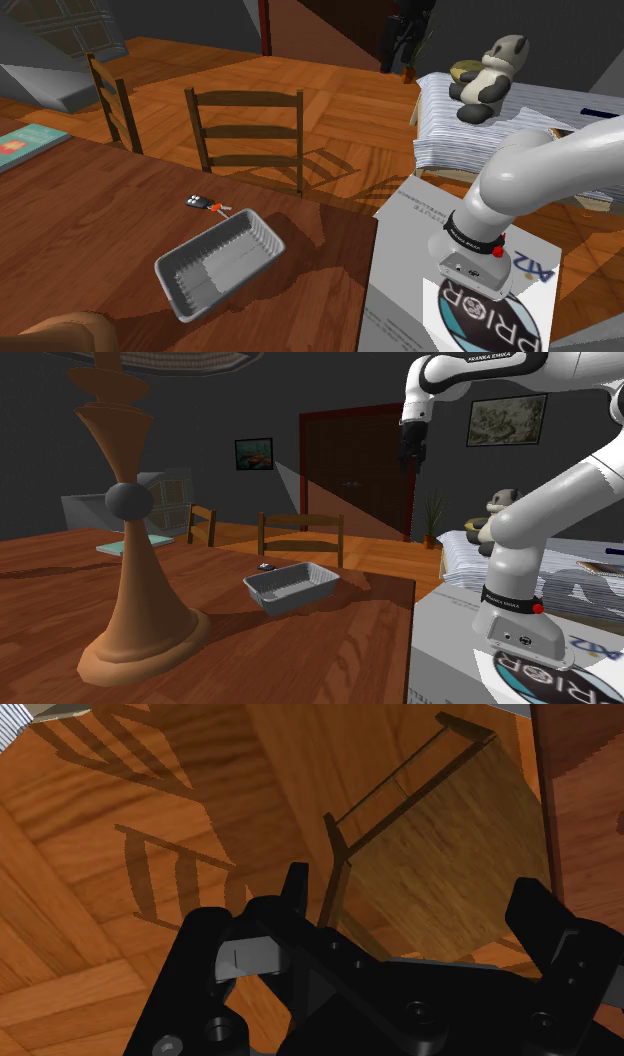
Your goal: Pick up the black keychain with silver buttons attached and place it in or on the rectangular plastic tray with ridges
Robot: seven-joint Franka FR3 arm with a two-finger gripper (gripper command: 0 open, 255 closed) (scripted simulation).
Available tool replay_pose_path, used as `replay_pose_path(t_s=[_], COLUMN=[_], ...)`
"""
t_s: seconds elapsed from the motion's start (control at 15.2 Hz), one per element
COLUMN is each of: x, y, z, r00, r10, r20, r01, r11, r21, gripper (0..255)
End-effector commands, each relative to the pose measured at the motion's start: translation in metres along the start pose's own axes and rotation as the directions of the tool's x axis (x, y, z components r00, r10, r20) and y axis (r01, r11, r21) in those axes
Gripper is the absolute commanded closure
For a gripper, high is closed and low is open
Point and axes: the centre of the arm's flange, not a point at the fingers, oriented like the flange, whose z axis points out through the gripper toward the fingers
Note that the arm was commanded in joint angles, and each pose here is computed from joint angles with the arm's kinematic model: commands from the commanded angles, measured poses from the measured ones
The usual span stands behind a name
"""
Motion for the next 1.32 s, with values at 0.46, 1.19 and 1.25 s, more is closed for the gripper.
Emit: replay_pose_path(t_s=[0.46,1.19,1.25], x=[0.035,0.088,0.092], y=[-0.072,-0.186,-0.197], z=[0.047,0.12,0.127], r00=[1.0,0.999,0.998], r10=[-0.02,-0.052,-0.055], r20=[-0.004,-0.009,-0.01], r01=[0.02,0.052,0.055], r11=[1.0,0.999,0.998], r21=[-0.004,-0.01,-0.011], gripper=[0,0,0])
